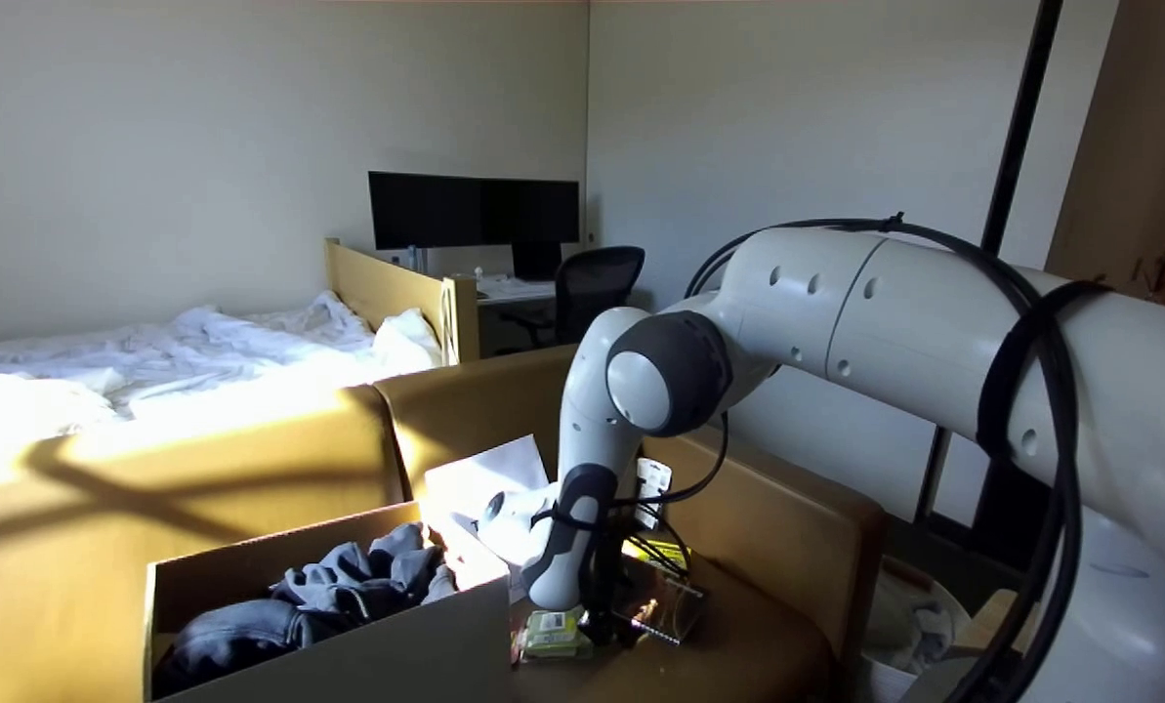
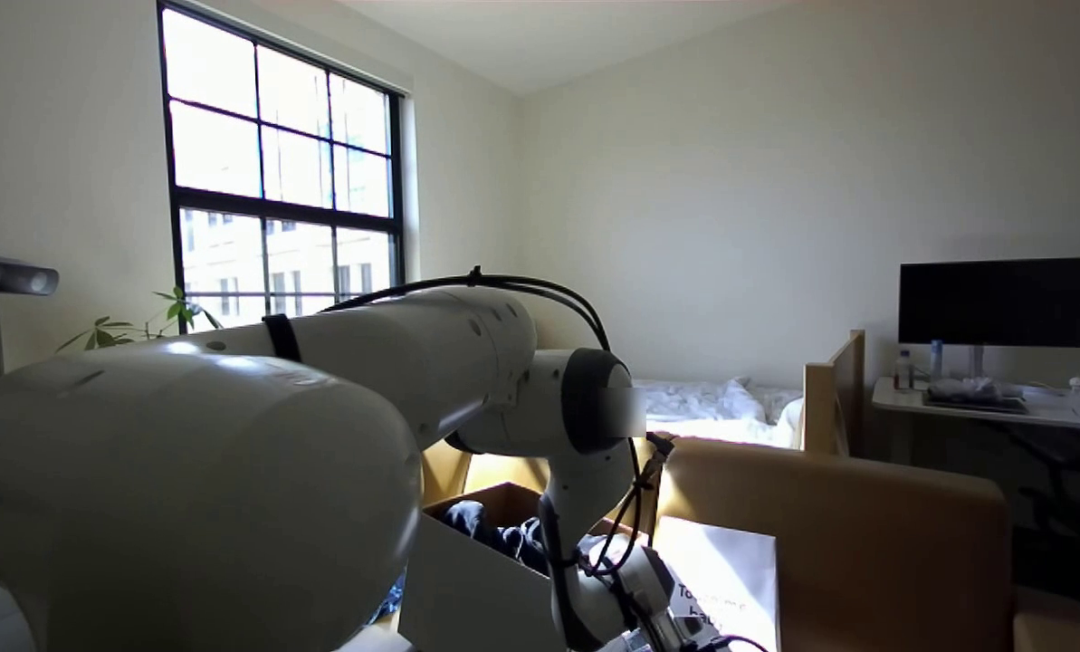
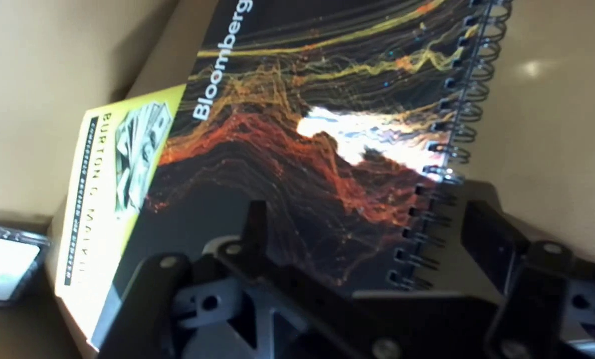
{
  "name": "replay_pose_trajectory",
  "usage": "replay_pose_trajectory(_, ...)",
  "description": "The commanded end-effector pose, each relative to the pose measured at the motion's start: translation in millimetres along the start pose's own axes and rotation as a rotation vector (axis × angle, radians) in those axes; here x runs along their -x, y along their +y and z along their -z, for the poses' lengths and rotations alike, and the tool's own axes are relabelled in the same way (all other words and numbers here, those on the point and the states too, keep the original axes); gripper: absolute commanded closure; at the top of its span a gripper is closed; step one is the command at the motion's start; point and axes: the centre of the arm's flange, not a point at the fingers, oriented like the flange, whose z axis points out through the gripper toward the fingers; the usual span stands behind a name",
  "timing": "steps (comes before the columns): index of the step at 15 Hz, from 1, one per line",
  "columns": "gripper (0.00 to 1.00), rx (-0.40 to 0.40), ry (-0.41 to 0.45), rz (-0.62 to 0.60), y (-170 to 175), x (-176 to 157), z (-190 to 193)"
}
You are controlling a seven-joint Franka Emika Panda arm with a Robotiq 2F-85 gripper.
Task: Put the black and yellow books in the box, respectively
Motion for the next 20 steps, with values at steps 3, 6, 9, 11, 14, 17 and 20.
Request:
replay_pose_trajectory(3,0.26,0.077,-0.180,-0.230,3,-21,-8)
replay_pose_trajectory(6,0.47,0.131,-0.243,-0.345,11,-6,-1)
replay_pose_trajectory(9,0.66,0.158,-0.285,-0.384,19,2,-2)
replay_pose_trajectory(11,0.80,0.163,-0.311,-0.380,20,2,-4)
replay_pose_trajectory(14,0.97,0.161,-0.331,-0.366,23,3,-6)
replay_pose_trajectory(17,1.00,0.166,-0.311,-0.324,23,6,-4)
replay_pose_trajectory(20,0.73,0.108,-0.254,-0.238,43,17,-14)
